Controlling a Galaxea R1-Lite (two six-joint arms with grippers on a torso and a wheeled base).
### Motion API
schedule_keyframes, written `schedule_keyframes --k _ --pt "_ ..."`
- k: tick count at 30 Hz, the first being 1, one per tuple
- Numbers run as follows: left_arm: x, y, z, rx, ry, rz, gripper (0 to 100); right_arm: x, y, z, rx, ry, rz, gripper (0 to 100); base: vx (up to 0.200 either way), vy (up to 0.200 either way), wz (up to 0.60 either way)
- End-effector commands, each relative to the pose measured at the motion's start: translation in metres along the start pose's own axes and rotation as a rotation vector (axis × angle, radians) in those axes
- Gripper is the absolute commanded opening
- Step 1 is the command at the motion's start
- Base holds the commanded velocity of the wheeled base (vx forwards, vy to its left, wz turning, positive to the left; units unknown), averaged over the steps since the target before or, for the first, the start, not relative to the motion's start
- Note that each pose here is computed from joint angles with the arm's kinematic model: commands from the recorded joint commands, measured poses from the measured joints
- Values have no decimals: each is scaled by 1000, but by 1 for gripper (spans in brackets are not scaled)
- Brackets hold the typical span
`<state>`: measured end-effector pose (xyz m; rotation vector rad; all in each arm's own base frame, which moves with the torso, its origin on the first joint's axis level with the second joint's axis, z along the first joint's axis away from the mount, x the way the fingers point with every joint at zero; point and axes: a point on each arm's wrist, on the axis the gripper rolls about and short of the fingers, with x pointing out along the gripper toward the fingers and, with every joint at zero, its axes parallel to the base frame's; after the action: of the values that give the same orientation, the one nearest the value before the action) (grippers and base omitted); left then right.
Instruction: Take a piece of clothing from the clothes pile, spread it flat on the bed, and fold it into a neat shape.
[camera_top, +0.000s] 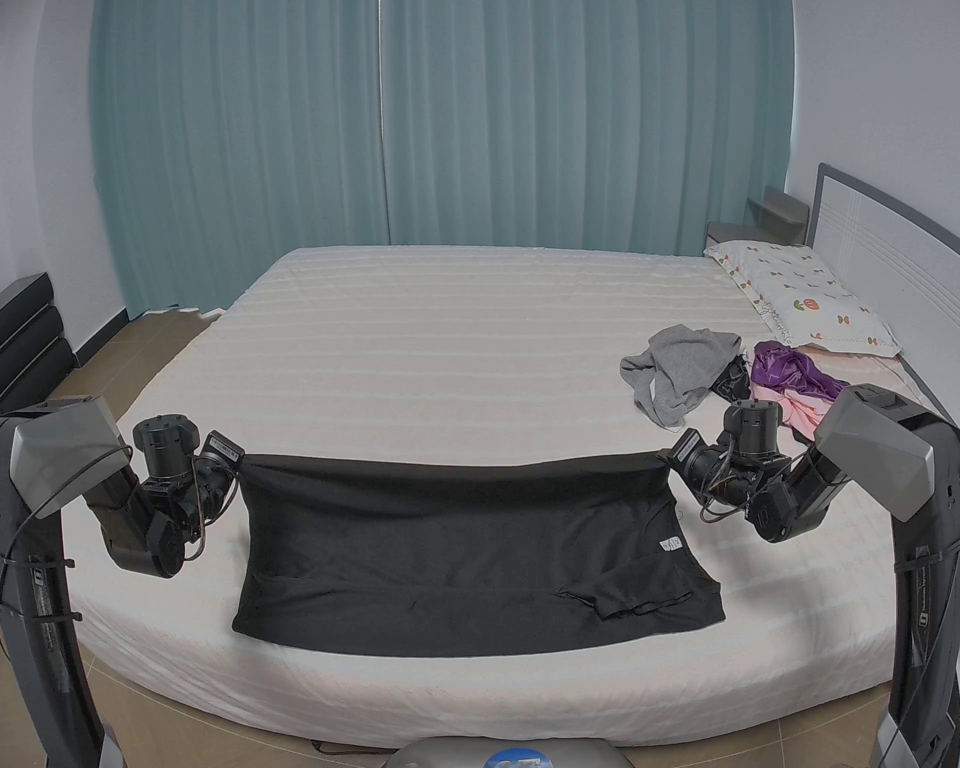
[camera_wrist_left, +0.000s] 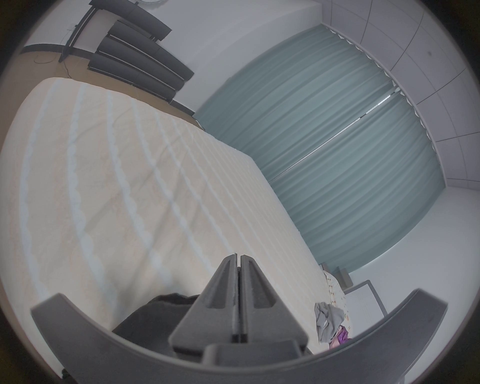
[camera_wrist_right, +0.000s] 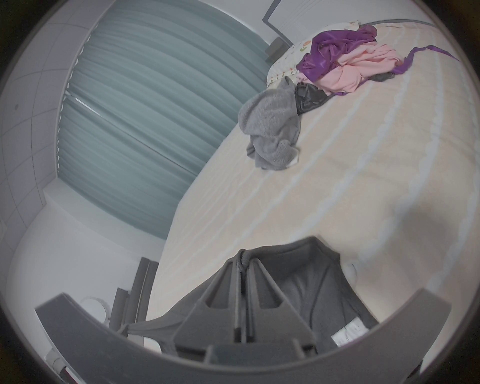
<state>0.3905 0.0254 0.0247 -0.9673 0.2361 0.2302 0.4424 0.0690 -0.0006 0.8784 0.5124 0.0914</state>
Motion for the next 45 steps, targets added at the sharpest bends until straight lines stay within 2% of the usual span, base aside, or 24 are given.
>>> schedule_keyframes --k 1,6,12,16,23,27,28,29,30,38,42,45 --pt "-15 10 -3 0 38 28 0 -22 -5 -4 -38 54 -14 0 0 0 0" --pt "-35 32 -16 32 125 52 0 -32 -20 -15 -53 95 -48 0 0 0 0" --pt "-50 49 -27 41 165 48 0 -42 -35 -31 -91 180 -69 0 0 0 0" --pt "-53 71 -40 109 224 98 0 -47 -42 -38 -104 208 -93 0 0 0 0" --pt "-61 82 -48 198 233 91 0 -51 -50 -44 -133 236 -118 0 0 0 0" --pt "-63 84 -49 205 241 99 0 -51 -51 -45 -134 241 -123 0 0 0 0" --pt "-63 84 -49 205 242 100 0 -51 -50 -45 -135 241 -121 100 0 0 0" --pt "-64 84 -49 205 241 99 0 -52 -50 -45 -135 242 -122 100 0 0 0" --pt "-64 84 -49 205 241 99 100 -52 -50 -45 -135 242 -122 100 0 0 0" --pt "-57 72 -36 201 183 52 100 -65 -29 -18 -85 188 -33 100 0 0 0" --pt "-42 63 -31 204 162 24 100 -57 -32 -4 -54 163 -17 100 0 0 0" --pt "-23 58 -31 204 180 37 100 -42 -39 -5 -52 162 -23 100 0 0 0"
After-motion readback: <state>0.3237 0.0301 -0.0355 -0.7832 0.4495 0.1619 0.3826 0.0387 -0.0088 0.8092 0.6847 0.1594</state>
